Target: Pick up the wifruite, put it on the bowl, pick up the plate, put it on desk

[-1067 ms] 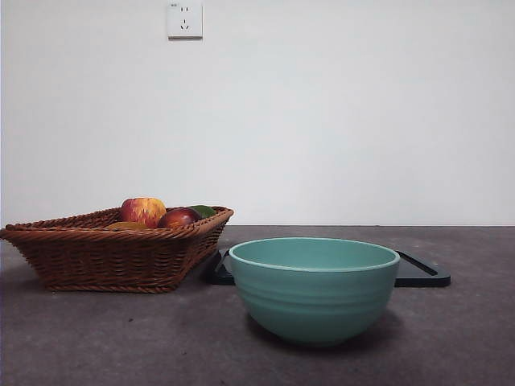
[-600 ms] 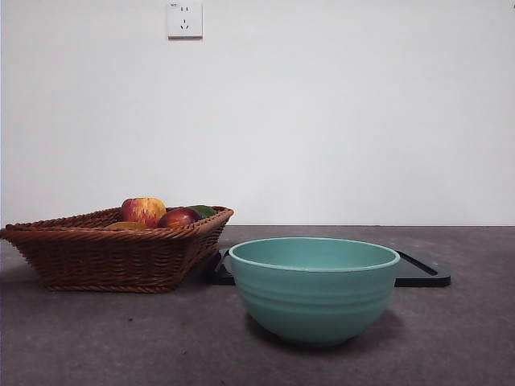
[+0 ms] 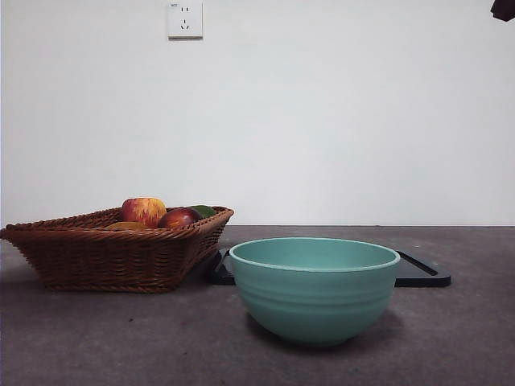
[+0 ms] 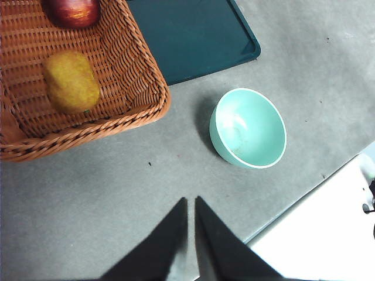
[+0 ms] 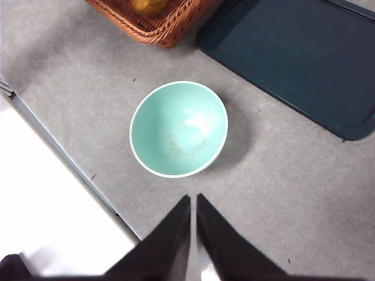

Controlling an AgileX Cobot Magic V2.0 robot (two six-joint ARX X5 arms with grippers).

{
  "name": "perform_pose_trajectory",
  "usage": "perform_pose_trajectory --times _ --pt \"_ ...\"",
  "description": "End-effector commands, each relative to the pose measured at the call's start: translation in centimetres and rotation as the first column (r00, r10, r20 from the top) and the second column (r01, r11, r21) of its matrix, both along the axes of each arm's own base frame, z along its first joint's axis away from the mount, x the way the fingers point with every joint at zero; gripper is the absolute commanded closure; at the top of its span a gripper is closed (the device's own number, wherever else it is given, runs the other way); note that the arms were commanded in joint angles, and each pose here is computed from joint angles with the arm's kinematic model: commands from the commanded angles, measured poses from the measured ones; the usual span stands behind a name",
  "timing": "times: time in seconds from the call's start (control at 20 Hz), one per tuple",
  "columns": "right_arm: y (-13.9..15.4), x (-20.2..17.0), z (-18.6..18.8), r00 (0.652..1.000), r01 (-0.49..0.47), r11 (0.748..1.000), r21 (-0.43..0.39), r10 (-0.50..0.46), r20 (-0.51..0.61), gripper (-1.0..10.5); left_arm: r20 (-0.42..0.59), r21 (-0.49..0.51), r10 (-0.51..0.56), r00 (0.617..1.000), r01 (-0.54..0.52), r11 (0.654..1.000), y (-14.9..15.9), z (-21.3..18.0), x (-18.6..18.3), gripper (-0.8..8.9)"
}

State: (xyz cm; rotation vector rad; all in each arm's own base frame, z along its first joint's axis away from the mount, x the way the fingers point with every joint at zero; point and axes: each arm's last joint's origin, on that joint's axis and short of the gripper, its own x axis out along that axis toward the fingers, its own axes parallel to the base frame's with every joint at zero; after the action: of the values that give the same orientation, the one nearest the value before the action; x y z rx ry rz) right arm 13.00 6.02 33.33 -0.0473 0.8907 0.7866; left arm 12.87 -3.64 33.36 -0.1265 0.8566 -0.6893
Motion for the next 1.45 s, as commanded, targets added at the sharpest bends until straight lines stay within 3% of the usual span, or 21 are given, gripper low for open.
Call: perform_pose_trajectory --times 0.05,0.15,0.2,0.55,0.8,1.05,1.3,1.45 --pt "0.1 0.1 0.4 1.000 -0.002 1.000 0.014 0.002 0.002 7.9 0.030 0.000 -0.014 0.999 0.014 1.000 -0.1 0.7 0.1 6.57" --pt "0.1 0.1 0.4 1.000 0.009 1.000 0.020 -0.009 -0.007 5.7 0.027 -0.003 -0.011 1.000 0.011 1.000 -0.1 0.7 0.1 3.88" --pt "0.1 0.1 0.4 1.000 0.011 1.000 0.021 -0.011 -0.009 5.5 0.026 -0.003 -0.010 1.000 0.010 1.000 -0.1 0.7 0.1 3.46" --pt "0.1 0.1 0.4 1.000 0.012 1.000 0.021 -0.012 -0.008 5.5 0.020 -0.003 0.014 1.000 -0.014 1.000 -0.2 0.6 0.7 3.49" --pt "0.2 0.3 0.6 1.000 0.025 0.999 0.040 -0.026 0.009 5.5 -0.016 0.046 0.038 0.999 -0.038 0.998 -2.0 -0.5 4.0 3.54" --pt "0.2 0.4 0.7 1.000 0.026 0.999 0.044 -0.027 0.017 5.5 -0.035 0.176 0.094 0.995 -0.086 0.981 -5.0 -2.5 8.5 3.54" --pt "0.3 0.4 0.7 0.999 0.026 0.999 0.048 -0.027 0.027 5.5 -0.040 0.328 0.171 0.984 -0.149 0.933 -7.2 -4.5 13.4 3.54" --pt "0.3 0.5 0.7 0.999 0.027 0.999 0.046 -0.029 0.028 5.5 -0.042 0.367 0.194 0.980 -0.165 0.916 -8.1 -5.9 16.1 3.55"
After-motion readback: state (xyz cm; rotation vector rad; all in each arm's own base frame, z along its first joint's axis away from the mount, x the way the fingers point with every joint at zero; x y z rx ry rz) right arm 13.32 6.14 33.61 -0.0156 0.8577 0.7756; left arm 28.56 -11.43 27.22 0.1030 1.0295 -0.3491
